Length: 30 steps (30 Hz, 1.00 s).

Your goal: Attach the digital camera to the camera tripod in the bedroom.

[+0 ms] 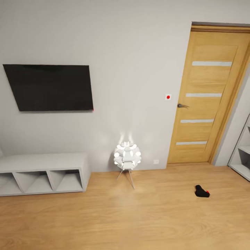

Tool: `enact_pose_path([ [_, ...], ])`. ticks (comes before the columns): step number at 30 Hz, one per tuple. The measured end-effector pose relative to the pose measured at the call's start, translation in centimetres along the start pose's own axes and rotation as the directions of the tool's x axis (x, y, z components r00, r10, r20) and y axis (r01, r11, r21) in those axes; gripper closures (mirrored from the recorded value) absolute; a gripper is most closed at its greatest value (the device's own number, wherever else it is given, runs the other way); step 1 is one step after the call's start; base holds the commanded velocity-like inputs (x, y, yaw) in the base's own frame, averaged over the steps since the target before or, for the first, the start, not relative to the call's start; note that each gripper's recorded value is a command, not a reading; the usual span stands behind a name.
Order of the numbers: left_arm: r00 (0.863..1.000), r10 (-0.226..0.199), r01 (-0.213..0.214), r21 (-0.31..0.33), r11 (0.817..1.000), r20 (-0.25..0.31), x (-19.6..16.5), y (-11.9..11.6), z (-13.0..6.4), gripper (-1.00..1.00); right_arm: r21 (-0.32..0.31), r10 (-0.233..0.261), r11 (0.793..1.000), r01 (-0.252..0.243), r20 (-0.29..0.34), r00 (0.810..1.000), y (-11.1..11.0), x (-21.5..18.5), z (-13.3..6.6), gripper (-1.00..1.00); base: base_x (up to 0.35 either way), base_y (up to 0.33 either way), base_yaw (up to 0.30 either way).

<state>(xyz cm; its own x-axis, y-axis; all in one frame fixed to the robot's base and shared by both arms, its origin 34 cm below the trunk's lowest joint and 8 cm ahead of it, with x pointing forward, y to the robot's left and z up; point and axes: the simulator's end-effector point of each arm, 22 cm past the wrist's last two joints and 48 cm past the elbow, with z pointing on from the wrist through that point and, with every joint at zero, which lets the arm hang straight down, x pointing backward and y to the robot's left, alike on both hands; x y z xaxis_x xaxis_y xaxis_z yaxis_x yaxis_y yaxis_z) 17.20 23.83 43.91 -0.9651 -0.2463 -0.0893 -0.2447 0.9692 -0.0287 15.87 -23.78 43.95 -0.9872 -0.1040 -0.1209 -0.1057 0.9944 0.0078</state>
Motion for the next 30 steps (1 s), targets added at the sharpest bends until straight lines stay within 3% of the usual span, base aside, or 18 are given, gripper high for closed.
enact_pose_path([
  [30, 1.000, -0.001, 0.001, -0.001, 1.000, 0.001, -0.06, 0.10, 0.00, -1.00, 0.000, 0.000, 1.000, 0.000, 0.000, 1.000, 0.00, 0.00, 0.00, -1.00, 0.323, 0.064, 0.000],
])
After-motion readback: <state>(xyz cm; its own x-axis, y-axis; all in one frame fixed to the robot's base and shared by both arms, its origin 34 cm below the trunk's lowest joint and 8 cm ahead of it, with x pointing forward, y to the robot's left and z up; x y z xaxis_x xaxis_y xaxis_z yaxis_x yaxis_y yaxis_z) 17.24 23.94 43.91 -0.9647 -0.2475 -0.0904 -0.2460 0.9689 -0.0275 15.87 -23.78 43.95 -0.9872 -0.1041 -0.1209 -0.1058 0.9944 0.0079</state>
